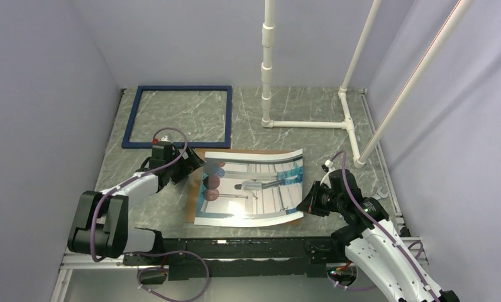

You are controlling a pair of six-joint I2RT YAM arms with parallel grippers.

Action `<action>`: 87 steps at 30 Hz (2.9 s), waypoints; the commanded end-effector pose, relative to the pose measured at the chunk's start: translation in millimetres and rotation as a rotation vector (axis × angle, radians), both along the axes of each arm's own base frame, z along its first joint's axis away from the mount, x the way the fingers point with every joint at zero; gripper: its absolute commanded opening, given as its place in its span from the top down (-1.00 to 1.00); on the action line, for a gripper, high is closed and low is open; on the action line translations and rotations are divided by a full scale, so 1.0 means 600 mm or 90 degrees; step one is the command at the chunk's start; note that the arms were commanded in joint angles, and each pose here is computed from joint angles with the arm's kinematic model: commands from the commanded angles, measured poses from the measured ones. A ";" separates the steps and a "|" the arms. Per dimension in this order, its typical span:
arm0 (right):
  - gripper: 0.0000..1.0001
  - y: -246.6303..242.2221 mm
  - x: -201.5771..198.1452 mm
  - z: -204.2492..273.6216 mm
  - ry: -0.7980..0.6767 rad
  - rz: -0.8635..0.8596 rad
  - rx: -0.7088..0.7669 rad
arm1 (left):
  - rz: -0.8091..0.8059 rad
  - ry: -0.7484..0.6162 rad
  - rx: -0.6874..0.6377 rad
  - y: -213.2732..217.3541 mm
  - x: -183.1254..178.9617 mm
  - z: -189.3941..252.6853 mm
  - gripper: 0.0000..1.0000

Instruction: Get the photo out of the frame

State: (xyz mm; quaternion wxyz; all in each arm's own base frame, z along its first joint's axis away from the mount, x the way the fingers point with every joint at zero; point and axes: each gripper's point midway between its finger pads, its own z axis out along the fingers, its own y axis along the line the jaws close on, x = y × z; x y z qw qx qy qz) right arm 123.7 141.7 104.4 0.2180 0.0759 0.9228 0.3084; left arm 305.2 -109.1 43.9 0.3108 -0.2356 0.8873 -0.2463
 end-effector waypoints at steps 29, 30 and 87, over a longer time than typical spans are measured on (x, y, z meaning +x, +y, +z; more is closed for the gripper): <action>0.56 0.001 0.019 0.037 -0.059 -0.058 0.047 | -0.041 -0.017 -0.008 -0.020 0.032 0.019 -0.98; 0.57 0.000 0.020 0.034 -0.055 -0.067 0.048 | -0.041 -0.018 -0.006 -0.020 0.032 0.019 -0.98; 1.00 0.110 0.116 0.605 -0.543 0.172 0.229 | 0.050 -0.063 0.160 0.066 0.003 0.167 -0.98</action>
